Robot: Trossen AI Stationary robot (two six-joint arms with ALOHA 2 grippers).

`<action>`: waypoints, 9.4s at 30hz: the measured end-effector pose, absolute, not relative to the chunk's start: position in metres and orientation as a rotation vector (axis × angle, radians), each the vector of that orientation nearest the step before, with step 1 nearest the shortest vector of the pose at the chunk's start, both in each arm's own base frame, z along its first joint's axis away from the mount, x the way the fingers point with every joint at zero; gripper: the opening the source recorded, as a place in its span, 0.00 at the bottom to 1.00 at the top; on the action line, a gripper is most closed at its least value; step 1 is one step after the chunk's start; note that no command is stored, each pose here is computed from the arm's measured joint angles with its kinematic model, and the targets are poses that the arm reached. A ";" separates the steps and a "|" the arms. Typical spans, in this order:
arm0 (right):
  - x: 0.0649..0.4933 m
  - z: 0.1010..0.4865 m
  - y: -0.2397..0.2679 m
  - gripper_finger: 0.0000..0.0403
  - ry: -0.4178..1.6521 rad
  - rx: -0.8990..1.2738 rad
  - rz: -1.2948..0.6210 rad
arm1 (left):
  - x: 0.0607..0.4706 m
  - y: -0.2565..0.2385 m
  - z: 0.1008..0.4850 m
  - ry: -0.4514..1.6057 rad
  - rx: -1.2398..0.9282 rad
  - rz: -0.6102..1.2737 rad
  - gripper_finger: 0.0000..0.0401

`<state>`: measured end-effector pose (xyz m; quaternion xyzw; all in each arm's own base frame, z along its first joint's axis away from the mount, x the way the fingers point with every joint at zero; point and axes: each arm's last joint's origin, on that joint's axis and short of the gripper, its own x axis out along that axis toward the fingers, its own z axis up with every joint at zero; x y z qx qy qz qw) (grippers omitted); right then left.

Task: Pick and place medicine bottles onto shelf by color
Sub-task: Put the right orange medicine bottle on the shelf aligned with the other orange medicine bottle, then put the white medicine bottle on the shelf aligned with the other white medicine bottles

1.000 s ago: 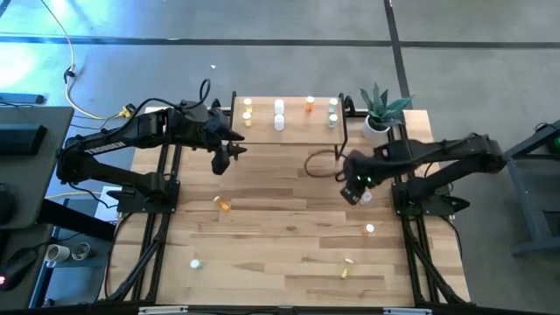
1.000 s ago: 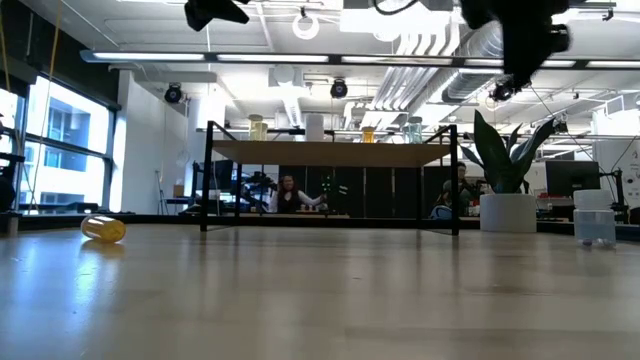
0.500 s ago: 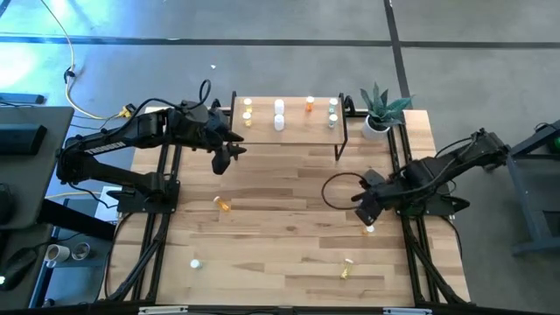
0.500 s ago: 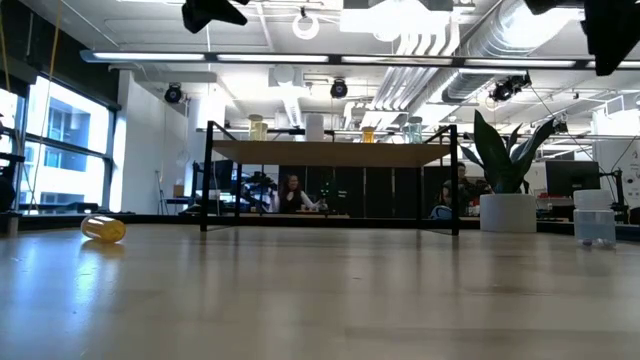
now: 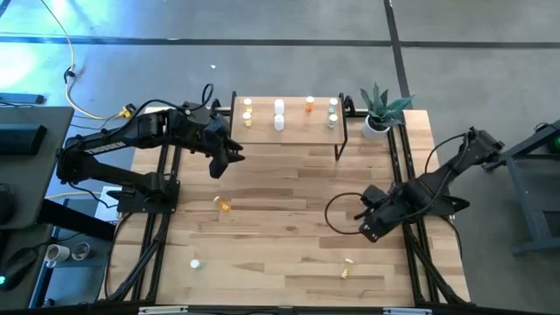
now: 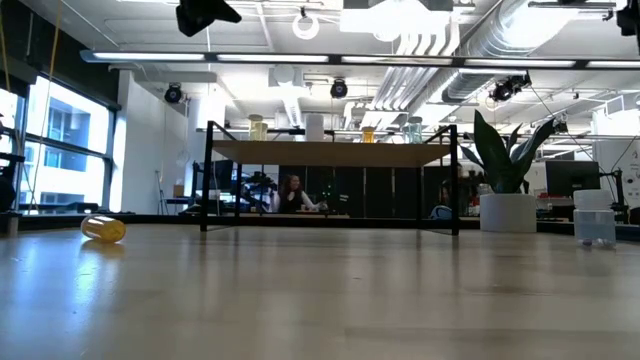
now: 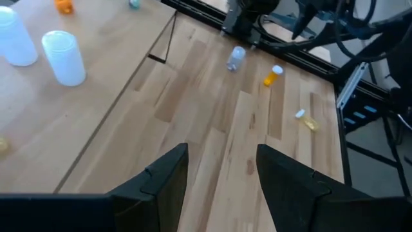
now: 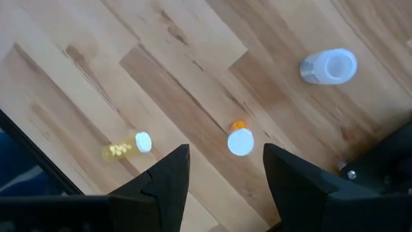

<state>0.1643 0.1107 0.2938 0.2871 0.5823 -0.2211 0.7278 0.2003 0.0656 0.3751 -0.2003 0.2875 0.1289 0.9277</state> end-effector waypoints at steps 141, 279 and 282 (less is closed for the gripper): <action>0.285 0.388 -0.065 0.28 0.760 0.705 -0.608 | 0.175 0.115 0.373 0.590 -0.359 0.487 0.44; 0.355 0.356 -0.188 0.42 1.327 0.204 -0.512 | 0.171 0.113 0.368 0.654 -0.409 0.508 0.44; 0.350 0.361 -0.185 0.42 1.308 0.231 -0.524 | 0.171 0.113 0.368 0.655 -0.408 0.507 0.44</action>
